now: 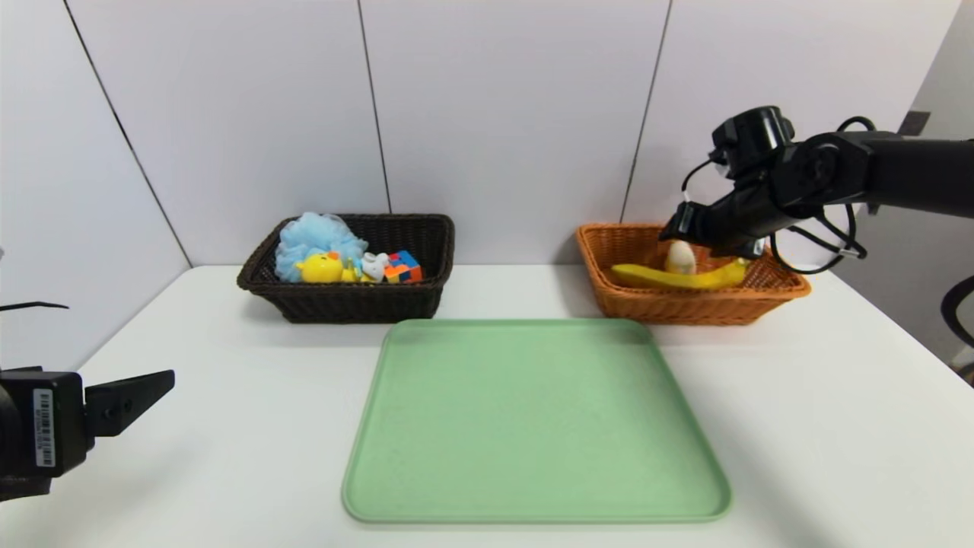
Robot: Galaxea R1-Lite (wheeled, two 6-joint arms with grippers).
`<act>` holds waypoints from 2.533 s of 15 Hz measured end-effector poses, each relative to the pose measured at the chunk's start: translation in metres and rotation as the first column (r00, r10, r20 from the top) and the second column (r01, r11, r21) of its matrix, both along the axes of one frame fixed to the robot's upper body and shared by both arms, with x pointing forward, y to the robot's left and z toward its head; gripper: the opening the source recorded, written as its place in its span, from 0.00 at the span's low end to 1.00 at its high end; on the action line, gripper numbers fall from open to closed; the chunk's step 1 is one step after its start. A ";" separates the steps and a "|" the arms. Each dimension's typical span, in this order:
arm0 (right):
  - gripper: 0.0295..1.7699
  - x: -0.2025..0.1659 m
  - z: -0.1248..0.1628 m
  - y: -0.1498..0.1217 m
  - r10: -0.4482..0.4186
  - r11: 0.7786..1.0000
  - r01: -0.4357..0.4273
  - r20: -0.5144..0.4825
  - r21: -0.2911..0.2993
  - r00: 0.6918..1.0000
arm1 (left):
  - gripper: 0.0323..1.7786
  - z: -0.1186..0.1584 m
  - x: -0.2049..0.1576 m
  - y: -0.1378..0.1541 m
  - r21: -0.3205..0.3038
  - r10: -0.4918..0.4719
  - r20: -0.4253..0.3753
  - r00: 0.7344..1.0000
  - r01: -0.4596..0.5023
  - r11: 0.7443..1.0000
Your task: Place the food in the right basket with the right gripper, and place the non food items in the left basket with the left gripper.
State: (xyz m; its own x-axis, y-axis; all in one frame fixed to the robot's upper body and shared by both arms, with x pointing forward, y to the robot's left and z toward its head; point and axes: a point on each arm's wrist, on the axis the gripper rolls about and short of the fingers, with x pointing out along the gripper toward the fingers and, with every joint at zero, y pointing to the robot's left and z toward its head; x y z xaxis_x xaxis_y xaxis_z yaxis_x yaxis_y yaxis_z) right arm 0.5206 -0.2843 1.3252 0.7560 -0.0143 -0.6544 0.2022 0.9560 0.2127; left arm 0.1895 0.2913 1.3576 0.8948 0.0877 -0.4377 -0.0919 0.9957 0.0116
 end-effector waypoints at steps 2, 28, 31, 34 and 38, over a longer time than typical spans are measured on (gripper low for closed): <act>0.80 -0.012 0.022 0.000 0.013 1.000 -0.012 0.047 -0.005 0.999 | 0.95 0.006 0.001 -0.001 -0.004 0.000 0.016 1.000 0.000 1.000; 0.96 -0.438 -0.003 -0.056 0.095 0.981 0.010 0.520 -0.195 0.849 | 0.95 -0.046 -0.163 0.057 0.128 0.425 0.323 0.845 -0.484 0.865; 0.96 -0.453 -0.028 -0.057 0.081 0.980 0.037 0.565 -0.193 0.821 | 0.95 -0.082 -0.175 0.055 0.181 0.351 0.340 0.873 -0.427 0.886; 0.96 -0.454 -0.035 -0.057 0.073 0.979 0.066 0.640 -0.191 0.765 | 0.95 -0.105 -0.171 0.052 0.233 0.240 0.357 0.903 -0.335 0.913; 0.96 -0.465 -0.047 -0.055 0.075 0.968 0.112 0.683 -0.225 0.727 | 0.95 -0.119 -0.156 0.051 0.253 0.181 0.424 0.887 -0.308 0.917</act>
State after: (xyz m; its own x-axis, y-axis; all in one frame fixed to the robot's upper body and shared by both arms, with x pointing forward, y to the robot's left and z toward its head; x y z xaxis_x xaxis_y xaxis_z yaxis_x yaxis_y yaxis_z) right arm 0.0558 -0.3392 1.2779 0.9914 -0.1142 0.0642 0.1096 0.9914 0.0708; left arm 0.0337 0.3425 1.2381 0.9171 0.3980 0.0205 -0.3923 0.8925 0.2228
